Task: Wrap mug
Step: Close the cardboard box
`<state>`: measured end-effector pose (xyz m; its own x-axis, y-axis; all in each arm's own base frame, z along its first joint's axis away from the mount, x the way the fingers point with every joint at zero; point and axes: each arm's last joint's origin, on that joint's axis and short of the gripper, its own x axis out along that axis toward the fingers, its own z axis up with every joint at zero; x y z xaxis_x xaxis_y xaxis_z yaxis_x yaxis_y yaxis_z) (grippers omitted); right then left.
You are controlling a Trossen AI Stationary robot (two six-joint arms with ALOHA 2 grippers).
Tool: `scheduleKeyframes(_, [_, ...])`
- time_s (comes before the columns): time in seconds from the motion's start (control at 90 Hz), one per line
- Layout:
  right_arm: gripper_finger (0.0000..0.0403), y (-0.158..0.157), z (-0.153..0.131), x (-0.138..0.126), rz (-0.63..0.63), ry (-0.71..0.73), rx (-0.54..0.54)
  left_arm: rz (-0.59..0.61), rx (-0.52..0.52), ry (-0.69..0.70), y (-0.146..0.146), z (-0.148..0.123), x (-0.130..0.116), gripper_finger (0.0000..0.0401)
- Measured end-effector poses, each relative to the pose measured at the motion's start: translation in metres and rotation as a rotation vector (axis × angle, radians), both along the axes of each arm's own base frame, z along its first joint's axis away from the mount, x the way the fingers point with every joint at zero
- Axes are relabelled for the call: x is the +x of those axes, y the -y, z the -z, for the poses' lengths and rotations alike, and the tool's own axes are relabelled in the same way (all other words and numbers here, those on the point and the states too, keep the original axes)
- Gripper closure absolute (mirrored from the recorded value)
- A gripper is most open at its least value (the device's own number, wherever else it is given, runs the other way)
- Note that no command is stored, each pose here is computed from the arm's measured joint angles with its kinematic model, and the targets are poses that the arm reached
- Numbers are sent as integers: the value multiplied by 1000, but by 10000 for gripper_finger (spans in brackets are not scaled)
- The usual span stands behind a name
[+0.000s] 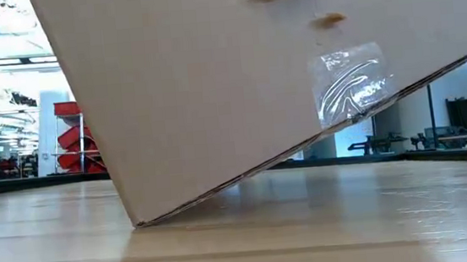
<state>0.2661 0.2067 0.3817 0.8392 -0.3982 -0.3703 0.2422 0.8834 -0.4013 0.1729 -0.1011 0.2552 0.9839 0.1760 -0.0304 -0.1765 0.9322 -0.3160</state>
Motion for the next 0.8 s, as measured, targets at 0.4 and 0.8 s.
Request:
scheduleKeyframes(0.4, [361,-10,-7,-13,230,220,-199,15,0,-19,0,3,0,401])
scheduleKeyframes(0.8, [376,-7,-6,-6,61,98,-34,0,-9,-12,0,0,0,401])
